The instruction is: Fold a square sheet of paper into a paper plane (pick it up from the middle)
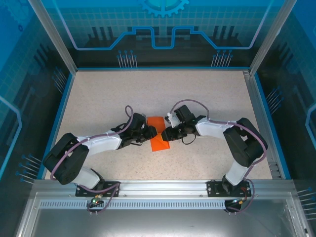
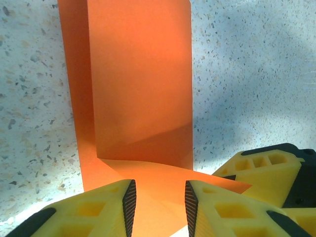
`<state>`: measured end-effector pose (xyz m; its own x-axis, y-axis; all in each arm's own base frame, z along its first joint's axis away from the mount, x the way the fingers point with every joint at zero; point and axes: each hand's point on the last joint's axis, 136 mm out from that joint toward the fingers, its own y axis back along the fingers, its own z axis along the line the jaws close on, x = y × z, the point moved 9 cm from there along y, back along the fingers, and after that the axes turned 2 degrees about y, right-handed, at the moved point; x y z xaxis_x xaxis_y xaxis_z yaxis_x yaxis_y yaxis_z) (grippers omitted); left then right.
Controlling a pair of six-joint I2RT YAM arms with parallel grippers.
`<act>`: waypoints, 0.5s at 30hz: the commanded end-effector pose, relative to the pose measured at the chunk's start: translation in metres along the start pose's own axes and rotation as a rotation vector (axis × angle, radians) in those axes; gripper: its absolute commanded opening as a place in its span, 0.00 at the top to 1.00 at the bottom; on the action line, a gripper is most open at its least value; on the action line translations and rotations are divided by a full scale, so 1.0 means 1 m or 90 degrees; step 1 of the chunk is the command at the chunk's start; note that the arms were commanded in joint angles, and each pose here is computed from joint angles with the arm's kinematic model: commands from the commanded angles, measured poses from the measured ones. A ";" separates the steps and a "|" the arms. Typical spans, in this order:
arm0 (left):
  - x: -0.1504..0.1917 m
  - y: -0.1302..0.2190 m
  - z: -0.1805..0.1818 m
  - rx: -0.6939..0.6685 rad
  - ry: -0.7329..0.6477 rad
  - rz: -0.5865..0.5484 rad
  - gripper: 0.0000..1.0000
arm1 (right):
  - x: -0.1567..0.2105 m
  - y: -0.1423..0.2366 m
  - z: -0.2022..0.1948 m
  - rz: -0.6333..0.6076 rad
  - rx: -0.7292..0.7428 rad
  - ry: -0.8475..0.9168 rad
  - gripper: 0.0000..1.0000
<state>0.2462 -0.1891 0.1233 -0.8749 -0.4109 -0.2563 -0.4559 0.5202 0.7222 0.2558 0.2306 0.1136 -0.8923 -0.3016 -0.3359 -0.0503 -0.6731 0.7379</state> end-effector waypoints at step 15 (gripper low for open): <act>-0.016 0.006 -0.018 -0.019 -0.029 -0.017 0.64 | -0.013 -0.009 -0.011 0.016 -0.074 0.042 0.89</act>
<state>0.2539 -0.1925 0.1368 -0.8725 -0.4014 -0.2786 -0.4644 0.5038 0.7284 0.2658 0.2323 0.1054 -0.8726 -0.3478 -0.3428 0.0013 -0.7037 0.7105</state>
